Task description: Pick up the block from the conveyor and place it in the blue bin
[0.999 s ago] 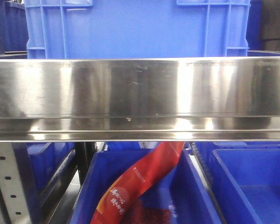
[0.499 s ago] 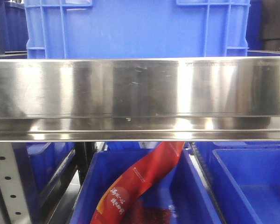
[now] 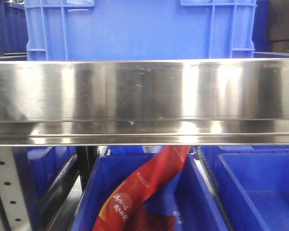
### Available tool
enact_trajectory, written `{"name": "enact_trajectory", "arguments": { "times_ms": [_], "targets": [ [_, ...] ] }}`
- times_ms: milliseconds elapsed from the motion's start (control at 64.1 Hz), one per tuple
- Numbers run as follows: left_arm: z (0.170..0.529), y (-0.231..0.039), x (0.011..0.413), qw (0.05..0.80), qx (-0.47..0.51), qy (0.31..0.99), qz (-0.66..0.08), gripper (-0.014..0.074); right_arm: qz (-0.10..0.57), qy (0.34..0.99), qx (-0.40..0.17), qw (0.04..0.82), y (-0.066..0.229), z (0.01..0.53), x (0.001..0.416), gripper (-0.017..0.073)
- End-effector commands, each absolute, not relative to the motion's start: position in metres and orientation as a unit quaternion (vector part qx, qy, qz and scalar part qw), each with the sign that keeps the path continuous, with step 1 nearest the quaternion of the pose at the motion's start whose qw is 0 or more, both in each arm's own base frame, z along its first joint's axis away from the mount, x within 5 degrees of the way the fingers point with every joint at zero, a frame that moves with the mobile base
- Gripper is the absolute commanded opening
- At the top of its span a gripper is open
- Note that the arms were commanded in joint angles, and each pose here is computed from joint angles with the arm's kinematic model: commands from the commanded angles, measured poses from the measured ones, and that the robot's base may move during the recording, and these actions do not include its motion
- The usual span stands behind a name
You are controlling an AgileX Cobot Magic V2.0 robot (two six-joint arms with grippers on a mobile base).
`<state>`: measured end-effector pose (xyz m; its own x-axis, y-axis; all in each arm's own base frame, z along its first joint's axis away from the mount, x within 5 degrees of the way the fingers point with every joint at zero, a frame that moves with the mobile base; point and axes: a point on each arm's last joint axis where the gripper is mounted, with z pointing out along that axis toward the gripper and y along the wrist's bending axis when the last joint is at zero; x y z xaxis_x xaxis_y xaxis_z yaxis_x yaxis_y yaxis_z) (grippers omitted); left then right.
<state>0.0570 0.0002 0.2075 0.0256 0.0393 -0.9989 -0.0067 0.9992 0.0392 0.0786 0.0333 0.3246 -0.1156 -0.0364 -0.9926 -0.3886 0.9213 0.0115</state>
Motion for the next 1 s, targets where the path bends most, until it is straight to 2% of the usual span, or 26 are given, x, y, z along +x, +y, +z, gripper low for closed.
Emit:
{"name": "enact_trajectory", "arguments": {
  "times_ms": [0, 375, 531, 983],
  "targets": [
    [0.21, 0.0, 0.056, 0.725, 0.01, 0.688, 0.017, -0.0111, 0.112, 0.723, -0.111, 0.673, 0.025, 0.318, 0.076, -0.0162],
    [0.21, 0.0, 0.056, 0.725, 0.01, 0.688, 0.017, -0.0111, 0.047, 0.688, 0.003, 0.724, 0.004, 0.237, 0.058, -0.0162],
    [0.21, 0.0, 0.056, 0.725, 0.01, 0.688, 0.017, -0.0111, 0.041, 0.688, 0.01, 0.725, 0.002, 0.21, 0.056, -0.0162],
    [0.21, 0.0, 0.056, 0.725, 0.01, 0.688, 0.017, -0.0111, 0.033, 0.692, 0.003, 0.721, 0.002, 0.209, 0.056, -0.0162]
  ]
}}
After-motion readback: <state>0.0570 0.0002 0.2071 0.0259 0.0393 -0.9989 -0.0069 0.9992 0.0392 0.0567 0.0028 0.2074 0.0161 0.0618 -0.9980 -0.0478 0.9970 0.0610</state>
